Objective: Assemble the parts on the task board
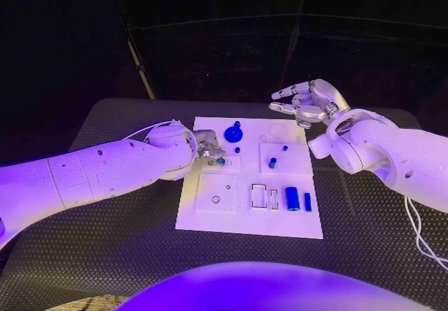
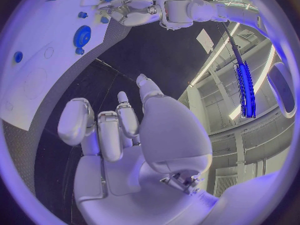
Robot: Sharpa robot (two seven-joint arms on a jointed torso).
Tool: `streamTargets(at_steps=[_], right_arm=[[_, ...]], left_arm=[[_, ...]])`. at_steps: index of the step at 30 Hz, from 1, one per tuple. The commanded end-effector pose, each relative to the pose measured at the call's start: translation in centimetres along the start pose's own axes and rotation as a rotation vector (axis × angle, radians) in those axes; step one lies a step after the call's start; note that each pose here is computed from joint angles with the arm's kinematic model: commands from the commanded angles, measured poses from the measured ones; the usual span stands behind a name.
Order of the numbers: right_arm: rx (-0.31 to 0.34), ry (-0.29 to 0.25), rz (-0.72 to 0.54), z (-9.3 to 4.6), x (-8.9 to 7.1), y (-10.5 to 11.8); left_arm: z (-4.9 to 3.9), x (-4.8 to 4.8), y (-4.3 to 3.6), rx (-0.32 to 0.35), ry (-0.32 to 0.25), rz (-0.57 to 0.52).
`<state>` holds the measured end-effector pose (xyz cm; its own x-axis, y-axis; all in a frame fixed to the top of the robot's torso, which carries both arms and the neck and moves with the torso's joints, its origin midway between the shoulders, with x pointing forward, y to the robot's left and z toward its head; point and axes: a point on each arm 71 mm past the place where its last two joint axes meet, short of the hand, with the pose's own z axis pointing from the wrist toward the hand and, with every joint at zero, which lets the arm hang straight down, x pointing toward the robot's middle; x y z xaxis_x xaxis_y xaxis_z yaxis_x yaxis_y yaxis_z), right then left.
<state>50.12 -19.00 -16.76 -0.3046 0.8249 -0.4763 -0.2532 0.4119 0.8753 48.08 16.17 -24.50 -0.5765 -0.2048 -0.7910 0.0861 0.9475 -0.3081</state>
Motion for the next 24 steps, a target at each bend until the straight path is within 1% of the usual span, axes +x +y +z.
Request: streamTargets(at_steps=[1, 8, 17, 24], right_arm=[[-0.01, 0.006, 0.0, 0.04, 0.0, 0.16], [-0.01, 0.006, 0.0, 0.04, 0.0, 0.14], [-0.009, 0.007, 0.0, 0.03, -0.01, 0.13], [-0.008, 0.006, -0.001, 0.03, -0.04, 0.11]], left_arm=[[-0.17, 0.04, 0.16, -0.01, -0.056, -0.026], [-0.31, 0.13, 0.12, -0.004, -0.081, -0.029], [-0.17, 0.34, -0.01, -0.003, -0.063, 0.002], [0.01, 0.25, 0.18, -0.008, -0.072, -0.001]])
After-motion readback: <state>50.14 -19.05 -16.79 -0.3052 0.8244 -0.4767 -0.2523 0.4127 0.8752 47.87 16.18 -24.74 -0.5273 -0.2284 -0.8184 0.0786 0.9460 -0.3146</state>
